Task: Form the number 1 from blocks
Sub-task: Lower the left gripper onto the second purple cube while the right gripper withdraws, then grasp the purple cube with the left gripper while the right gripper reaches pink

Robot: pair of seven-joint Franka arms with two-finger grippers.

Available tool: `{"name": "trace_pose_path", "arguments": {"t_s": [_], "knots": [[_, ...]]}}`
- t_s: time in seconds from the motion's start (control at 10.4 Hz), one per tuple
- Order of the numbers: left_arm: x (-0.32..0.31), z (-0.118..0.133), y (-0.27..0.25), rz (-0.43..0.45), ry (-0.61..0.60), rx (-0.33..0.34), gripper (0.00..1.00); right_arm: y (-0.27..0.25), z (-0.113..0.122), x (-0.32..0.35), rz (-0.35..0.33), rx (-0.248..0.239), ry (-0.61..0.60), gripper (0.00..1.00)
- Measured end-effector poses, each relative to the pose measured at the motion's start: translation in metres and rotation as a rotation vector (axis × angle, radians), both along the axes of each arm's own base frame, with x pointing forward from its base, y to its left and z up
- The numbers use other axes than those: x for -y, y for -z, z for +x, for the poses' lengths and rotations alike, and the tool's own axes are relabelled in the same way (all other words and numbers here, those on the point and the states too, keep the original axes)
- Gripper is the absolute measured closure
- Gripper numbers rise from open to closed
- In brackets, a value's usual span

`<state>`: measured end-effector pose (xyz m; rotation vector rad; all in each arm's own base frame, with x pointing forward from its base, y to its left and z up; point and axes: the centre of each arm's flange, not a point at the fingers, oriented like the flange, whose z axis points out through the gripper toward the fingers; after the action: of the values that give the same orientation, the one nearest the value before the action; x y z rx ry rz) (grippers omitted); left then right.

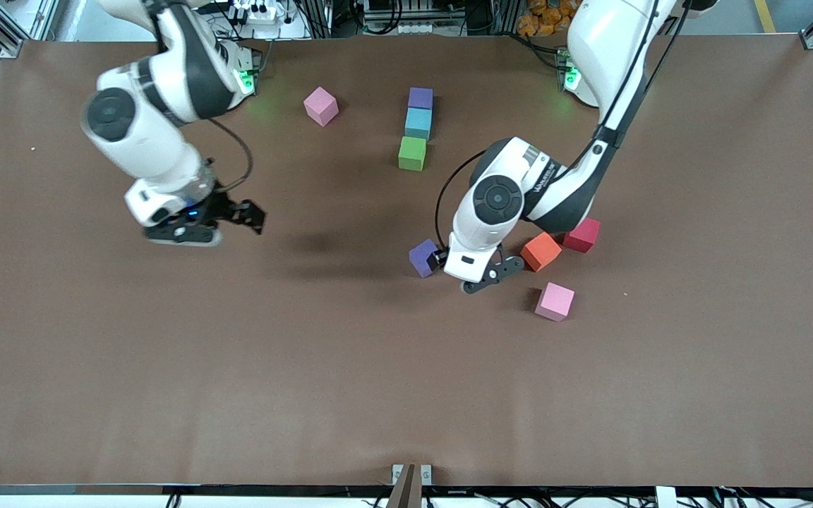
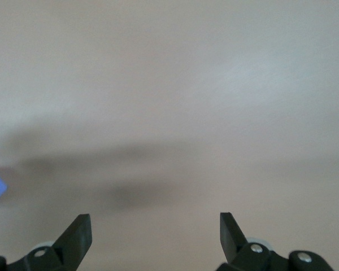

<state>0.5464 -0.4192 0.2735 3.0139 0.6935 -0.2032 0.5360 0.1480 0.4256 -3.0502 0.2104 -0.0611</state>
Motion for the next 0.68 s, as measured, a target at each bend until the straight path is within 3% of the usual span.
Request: {"name": "trace_pose_path", "arguments": {"t_s": [0.39, 0.68], "knots": [[0.022, -0.02, 0.021, 0.013, 0.002, -0.034, 0.0, -0.031, 0.022, 0.048, -0.005, 0.042, -0.063, 0.0], [0.037, -0.034, 0.035, -0.001, 0.002, -0.07, 0.0, -0.024, 0.031, 0.065, -0.011, 0.04, -0.114, 0.0]]}}
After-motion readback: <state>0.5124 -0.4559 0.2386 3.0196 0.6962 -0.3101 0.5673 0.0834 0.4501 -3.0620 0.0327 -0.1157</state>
